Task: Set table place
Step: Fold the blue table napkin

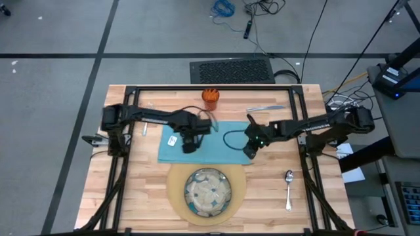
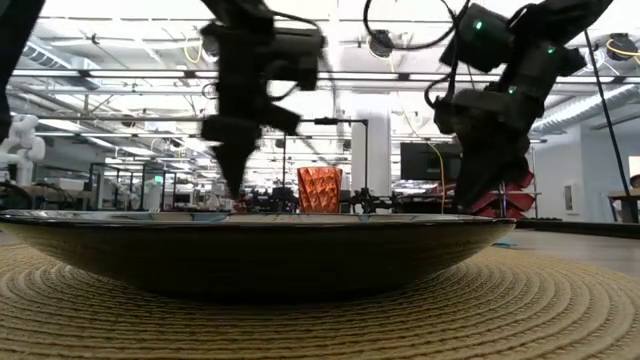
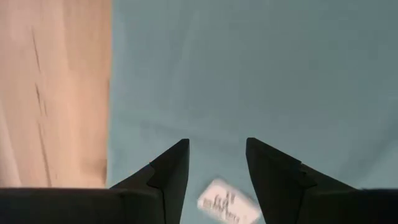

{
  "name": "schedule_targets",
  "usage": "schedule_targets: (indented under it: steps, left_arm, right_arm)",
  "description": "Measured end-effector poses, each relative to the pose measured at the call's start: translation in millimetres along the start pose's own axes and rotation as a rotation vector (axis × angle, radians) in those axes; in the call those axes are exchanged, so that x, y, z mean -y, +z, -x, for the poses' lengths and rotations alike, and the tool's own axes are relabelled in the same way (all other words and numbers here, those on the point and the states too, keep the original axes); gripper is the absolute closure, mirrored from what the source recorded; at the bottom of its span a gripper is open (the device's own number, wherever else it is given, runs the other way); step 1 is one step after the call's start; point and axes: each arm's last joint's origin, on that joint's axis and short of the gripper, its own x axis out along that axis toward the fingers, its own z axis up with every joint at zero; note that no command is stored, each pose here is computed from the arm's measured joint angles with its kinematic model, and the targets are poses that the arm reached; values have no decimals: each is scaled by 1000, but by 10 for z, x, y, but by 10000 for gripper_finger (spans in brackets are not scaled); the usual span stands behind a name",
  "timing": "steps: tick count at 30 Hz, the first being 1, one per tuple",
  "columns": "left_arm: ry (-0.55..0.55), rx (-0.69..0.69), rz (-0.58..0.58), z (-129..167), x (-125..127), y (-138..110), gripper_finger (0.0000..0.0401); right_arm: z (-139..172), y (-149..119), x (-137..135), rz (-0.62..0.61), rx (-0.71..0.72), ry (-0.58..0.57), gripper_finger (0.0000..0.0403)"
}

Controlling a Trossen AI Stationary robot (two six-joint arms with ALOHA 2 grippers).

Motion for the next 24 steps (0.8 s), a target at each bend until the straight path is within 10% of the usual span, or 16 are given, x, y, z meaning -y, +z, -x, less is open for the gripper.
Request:
schedule_targets:
  steps: [6,24]
  left_arm:
    - [13,24,102,-3,-12,-338,256]
    - [-39,-2,145,-470,193,-625,256]
  right_arm:
    - [-63,84,-78,37,94,50,392]
    - [-455,162,180,-41,17,-30,403]
